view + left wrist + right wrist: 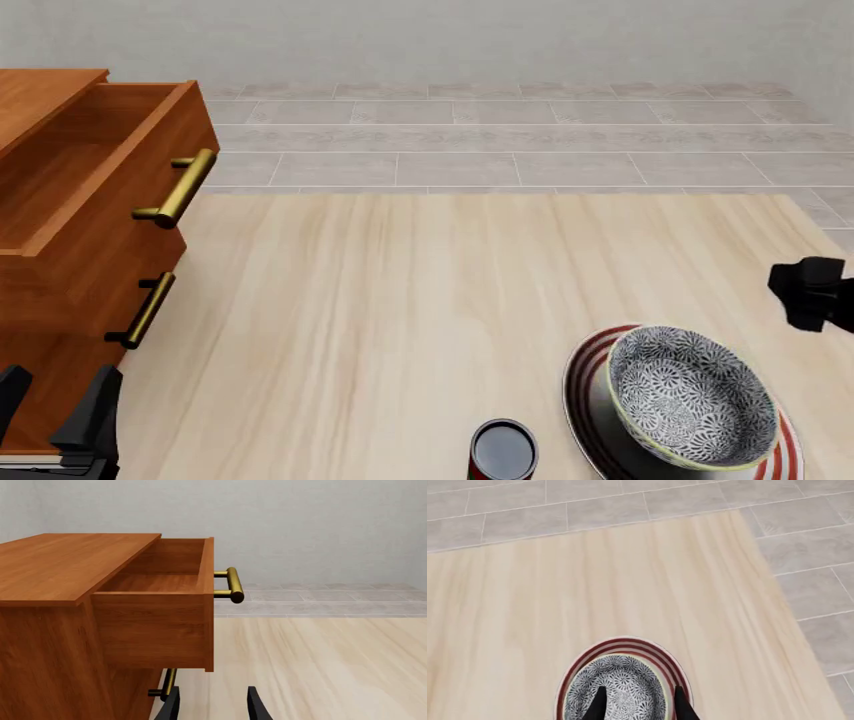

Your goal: Put the bowl on the plate.

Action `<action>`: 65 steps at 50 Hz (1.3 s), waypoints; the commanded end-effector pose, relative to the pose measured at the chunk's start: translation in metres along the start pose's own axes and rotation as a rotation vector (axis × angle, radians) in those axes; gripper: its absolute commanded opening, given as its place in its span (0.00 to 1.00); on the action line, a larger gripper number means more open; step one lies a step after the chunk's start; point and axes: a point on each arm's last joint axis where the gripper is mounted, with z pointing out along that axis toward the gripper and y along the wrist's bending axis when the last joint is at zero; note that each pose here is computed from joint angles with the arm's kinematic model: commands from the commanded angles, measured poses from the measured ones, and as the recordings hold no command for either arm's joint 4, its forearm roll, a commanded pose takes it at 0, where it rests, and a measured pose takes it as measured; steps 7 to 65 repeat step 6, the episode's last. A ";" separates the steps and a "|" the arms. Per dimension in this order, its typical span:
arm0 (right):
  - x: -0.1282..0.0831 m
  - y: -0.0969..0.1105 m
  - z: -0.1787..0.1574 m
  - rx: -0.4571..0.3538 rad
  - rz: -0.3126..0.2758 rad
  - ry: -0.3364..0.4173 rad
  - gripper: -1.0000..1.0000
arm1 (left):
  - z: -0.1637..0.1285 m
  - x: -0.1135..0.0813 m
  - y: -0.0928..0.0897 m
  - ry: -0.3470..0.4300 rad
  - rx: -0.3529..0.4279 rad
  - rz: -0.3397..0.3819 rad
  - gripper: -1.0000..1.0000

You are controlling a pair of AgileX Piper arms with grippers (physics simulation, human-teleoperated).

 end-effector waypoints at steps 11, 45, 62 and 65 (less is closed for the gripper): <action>-0.035 0.010 -0.051 -0.071 -0.067 -0.099 1.00 | 0.000 0.000 0.000 0.000 0.000 0.000 1.00; -0.035 0.010 -0.051 -0.071 -0.067 -0.099 1.00 | 0.000 0.000 0.000 0.000 0.000 0.000 1.00; -0.035 0.010 -0.051 -0.071 -0.067 -0.099 1.00 | 0.000 0.000 0.000 0.000 0.000 0.000 1.00; -0.035 0.010 -0.051 -0.071 -0.067 -0.099 1.00 | 0.000 0.000 0.000 0.000 0.000 0.000 1.00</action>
